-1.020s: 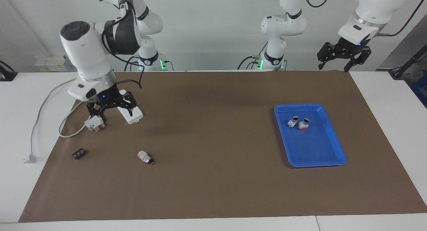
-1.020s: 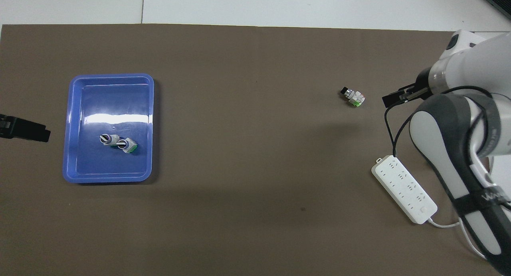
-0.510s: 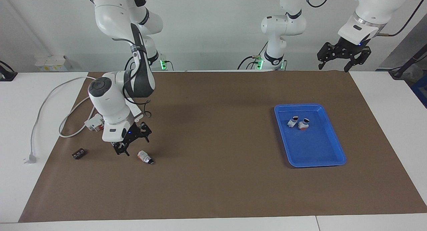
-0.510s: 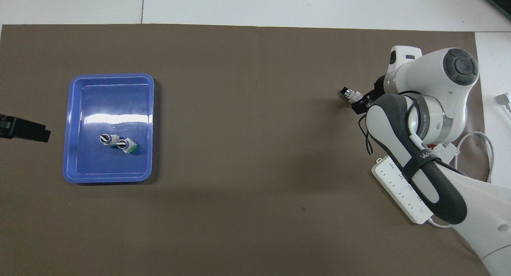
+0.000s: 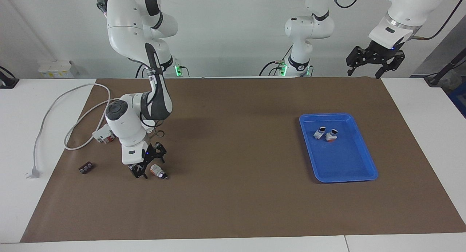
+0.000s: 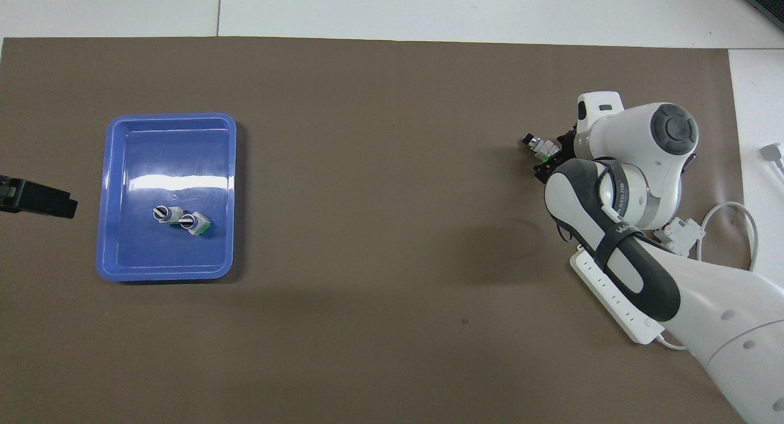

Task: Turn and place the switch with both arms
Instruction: 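Close the right gripper on the switch and lift it, then carry the switch with the right gripper toward the table center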

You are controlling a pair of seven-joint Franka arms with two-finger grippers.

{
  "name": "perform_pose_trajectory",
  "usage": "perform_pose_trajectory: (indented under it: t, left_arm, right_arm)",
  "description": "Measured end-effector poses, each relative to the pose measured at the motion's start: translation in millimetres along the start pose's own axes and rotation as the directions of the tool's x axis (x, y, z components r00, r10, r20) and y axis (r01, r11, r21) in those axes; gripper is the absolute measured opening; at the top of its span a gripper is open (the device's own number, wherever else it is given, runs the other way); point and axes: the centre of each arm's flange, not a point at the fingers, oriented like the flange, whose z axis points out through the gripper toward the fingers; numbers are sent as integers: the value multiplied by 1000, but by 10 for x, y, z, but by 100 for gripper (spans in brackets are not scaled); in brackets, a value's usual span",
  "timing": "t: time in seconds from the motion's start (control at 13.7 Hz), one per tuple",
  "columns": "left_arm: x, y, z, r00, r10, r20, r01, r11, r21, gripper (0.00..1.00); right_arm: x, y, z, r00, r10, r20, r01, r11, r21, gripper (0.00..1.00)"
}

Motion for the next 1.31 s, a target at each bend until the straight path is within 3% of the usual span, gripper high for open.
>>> perform_pose_trajectory:
  t: [0.15,0.29,0.44,0.58,0.73,0.87,0.95,1.09,1.31]
  left_arm:
    - [0,0,0,1000,0,0,0,1000,0,100]
    - [0,0,0,1000,0,0,0,1000,0,100]
    - [-1,0,-1,1000,0,0,0,1000,0,100]
    - [-1,0,-1,1000,0,0,0,1000,0,100]
    - [-1,0,-1,1000,0,0,0,1000,0,100]
    - [-1,0,-1,1000,0,0,0,1000,0,100]
    - [-1,0,-1,1000,0,0,0,1000,0,100]
    - [-1,0,-1,1000,0,0,0,1000,0,100]
    - [-1,0,-1,1000,0,0,0,1000,0,100]
  right_arm:
    - [20,2,-33,1000,-1,-5,1,1000,-2,48]
    - [30,-7,-38,1000,-2,-4,3,1000,3,33]
    - [115,-69,-120,993,-114,-2,114,993,27,33]
    - [305,-184,-390,958,-285,-34,287,957,38,33]
    - [490,-393,-644,909,-390,-149,405,910,86,33]
    - [638,-676,-736,864,-390,-318,461,867,191,33]
    - [689,-794,-766,847,-383,-369,485,842,238,33]
    - [860,-1032,-933,827,-360,-432,507,811,292,33]
    - [1143,-1453,-1310,817,-345,-462,518,791,326,33]
